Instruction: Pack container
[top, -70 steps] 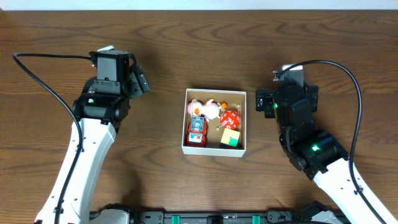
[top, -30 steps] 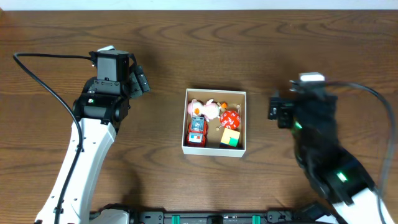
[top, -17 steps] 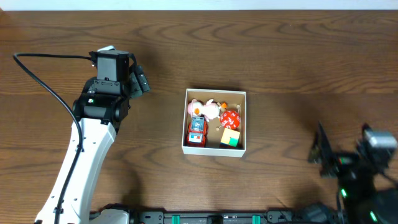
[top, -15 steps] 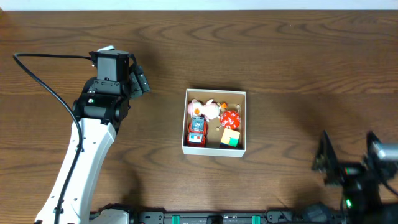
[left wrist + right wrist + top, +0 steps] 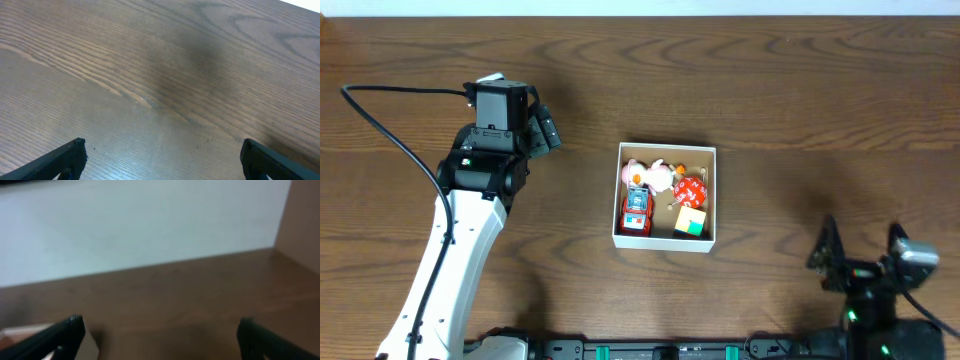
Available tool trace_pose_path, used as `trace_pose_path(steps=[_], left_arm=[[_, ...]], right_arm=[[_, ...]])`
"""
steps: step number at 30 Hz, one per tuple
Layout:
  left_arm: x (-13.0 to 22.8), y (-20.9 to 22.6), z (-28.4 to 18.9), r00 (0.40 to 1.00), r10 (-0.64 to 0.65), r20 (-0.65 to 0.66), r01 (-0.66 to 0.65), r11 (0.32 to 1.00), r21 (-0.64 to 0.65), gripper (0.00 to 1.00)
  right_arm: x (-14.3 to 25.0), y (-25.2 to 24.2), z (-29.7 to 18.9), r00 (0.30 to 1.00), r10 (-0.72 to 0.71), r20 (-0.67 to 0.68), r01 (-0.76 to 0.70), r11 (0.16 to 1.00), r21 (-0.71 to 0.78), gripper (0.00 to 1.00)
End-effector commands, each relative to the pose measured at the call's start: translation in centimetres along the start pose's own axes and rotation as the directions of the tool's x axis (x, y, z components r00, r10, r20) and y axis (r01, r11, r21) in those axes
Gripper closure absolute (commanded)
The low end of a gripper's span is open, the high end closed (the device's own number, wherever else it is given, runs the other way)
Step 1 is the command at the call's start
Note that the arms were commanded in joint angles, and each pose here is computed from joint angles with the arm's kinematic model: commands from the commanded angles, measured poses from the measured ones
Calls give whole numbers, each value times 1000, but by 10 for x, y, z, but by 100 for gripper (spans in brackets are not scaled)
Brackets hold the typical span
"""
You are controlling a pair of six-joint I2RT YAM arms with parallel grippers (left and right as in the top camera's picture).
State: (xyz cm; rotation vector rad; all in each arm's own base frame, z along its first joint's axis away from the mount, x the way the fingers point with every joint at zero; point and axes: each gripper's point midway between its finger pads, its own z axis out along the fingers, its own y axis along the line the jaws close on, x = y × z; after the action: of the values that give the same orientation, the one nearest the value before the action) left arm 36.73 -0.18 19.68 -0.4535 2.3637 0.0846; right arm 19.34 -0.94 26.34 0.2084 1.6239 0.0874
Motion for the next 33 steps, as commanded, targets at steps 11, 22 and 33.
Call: trace_pose_path(steps=[11,22,33], left_arm=[[-13,1,-9,999,-26,39,26,1000,2,2],[-13,1,-9,999,-26,39,26,1000,2,2],[-13,1,-9,999,-26,39,26,1000,2,2]], right_arm=[[66,3,51,997,32,63,-29,998,-55,1],[102,2,58,1000,-23,-6,23,998,-65,1],[104,7,57,996,-93,-7,92,991,-100,1]])
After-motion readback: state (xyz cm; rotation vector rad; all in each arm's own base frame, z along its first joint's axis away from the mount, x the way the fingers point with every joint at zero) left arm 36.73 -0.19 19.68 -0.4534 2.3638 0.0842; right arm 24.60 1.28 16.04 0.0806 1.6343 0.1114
